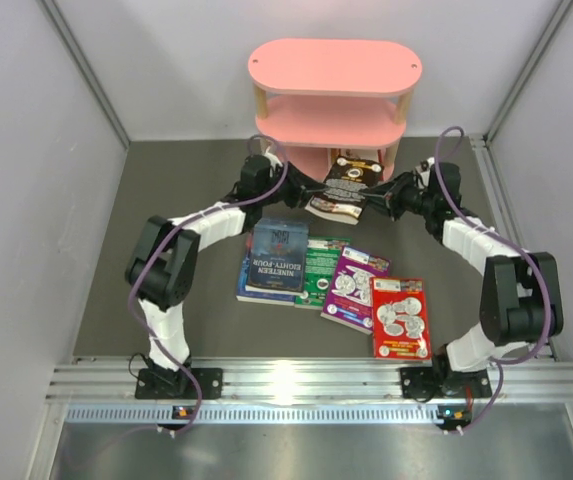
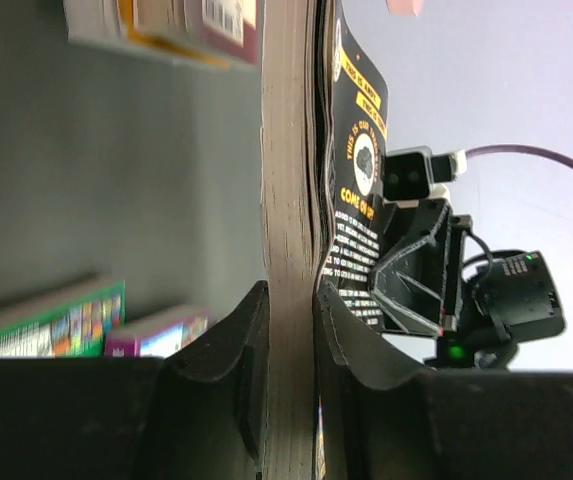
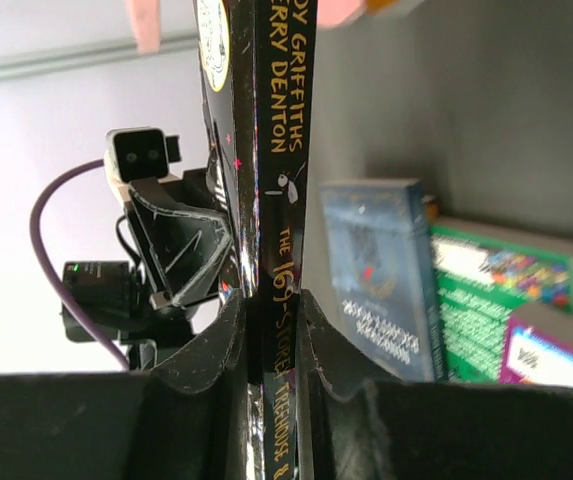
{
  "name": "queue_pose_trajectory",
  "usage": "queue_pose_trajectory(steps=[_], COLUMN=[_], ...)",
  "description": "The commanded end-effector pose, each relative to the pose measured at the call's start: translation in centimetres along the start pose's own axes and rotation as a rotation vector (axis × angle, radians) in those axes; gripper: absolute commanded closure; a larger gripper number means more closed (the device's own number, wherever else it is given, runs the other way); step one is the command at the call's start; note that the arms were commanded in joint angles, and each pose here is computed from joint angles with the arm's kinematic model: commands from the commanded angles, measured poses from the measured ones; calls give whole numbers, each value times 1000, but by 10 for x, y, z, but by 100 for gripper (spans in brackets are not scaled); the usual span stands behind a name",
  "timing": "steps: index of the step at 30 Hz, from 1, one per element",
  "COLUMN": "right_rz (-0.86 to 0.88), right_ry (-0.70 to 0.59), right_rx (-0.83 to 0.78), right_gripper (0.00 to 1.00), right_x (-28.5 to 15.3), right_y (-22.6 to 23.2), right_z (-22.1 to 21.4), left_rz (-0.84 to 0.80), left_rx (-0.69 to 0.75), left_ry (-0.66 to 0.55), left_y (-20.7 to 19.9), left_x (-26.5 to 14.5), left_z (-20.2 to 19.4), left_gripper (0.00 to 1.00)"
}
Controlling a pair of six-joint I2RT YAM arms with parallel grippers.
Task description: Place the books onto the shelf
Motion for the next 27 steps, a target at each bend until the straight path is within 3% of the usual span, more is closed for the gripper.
queue_pose_trajectory(steps=[1, 10, 20, 22, 23, 24, 27], right_rz=[36, -48, -44, -50, -47, -47, -62], right_ry=[-68, -83, -100, -90, -86, -84, -72], right_rx=[-112, -109, -102, -89, -89, -88, -75], right_gripper=[100, 100, 98, 88, 67, 59, 45], right_x=[5, 32, 62, 68, 69, 70, 69], right_y=[27, 11, 23, 19, 22, 22, 13], right_z=[32, 74, 115, 119, 120, 120, 117], left_rz=[-64, -104, -69, -65, -43, -39, -28], left_rx=[49, 36, 62, 64, 59, 61, 53], left_ry=[111, 111, 126, 114, 96, 89, 80], left_y=[-22, -25, -15, -16, -12, -13, -7], left_x=[32, 68, 96, 98, 98, 98, 101], left_z=[-32, -19, -7, -4, 0, 1, 4], left_gripper=[100, 100, 100, 100, 100, 100, 100])
Point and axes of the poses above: each gripper's point midway between its finger pads, its own x axis out along the fingers, its own y axis along the line the jaws close on, z = x × y, the point moved 1 cm from there along -x, back along the fingers, and after that the axes turned 3 degrees about x, right-handed, at the moved point
